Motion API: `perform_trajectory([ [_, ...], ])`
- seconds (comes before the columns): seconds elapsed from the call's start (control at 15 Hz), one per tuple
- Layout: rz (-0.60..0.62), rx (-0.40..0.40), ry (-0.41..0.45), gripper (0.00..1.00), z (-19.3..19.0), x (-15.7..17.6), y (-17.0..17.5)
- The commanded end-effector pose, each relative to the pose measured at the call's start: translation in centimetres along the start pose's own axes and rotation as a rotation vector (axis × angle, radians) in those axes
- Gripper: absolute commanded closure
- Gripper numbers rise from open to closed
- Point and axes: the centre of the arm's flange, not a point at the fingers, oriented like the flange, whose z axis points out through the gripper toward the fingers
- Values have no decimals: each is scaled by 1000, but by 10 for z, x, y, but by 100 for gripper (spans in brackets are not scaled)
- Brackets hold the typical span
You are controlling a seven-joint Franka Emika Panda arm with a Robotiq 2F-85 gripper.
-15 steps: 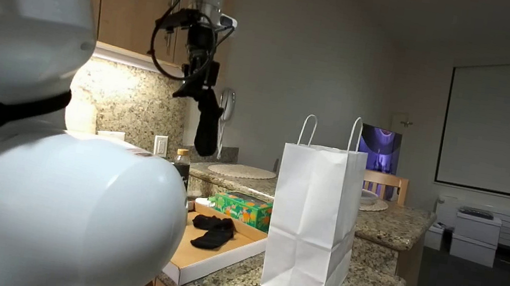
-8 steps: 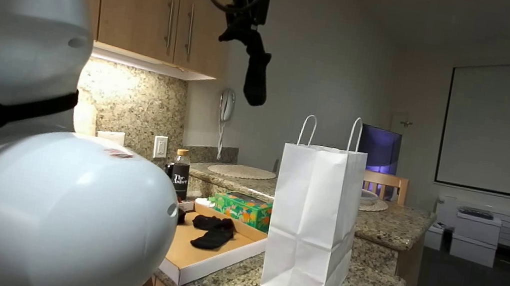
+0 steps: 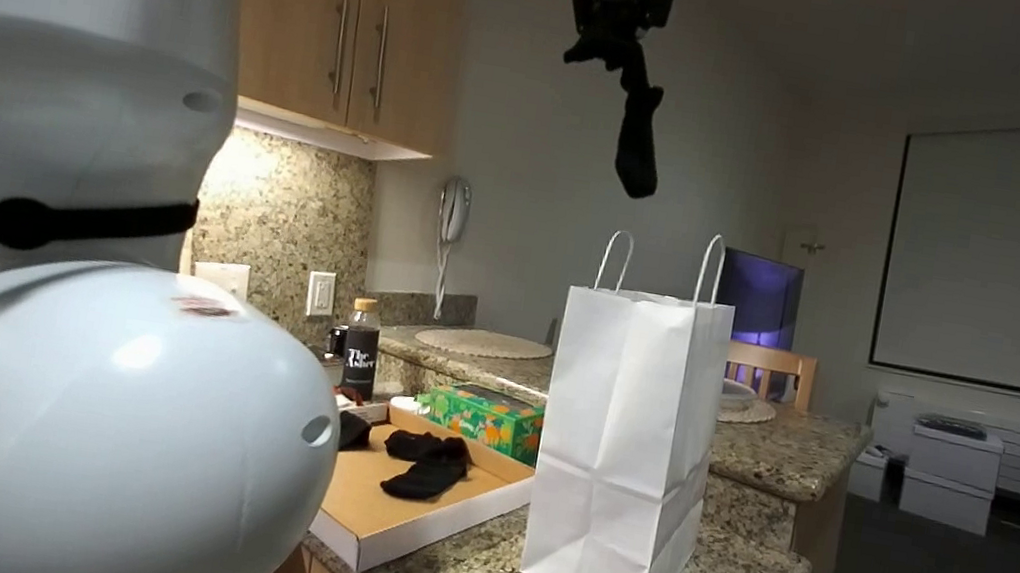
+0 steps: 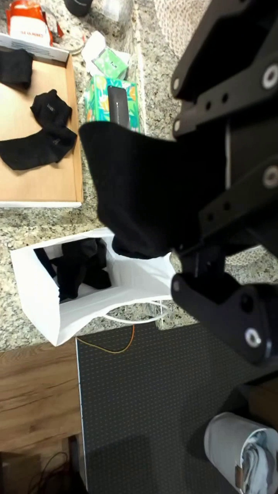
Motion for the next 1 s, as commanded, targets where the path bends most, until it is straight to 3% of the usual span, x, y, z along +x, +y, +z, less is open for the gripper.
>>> perform_trajectory([
  [0.0,-73,6,-64,89,33,29,24],
  [0.47,-127,46,-166,90,94,56,62],
  [0.8,-134,66,-263,91,135,65,66],
  [0.87,-128,60,-275,63,140,65,63],
  [0.93,-128,53,-279,61,144,65,62],
])
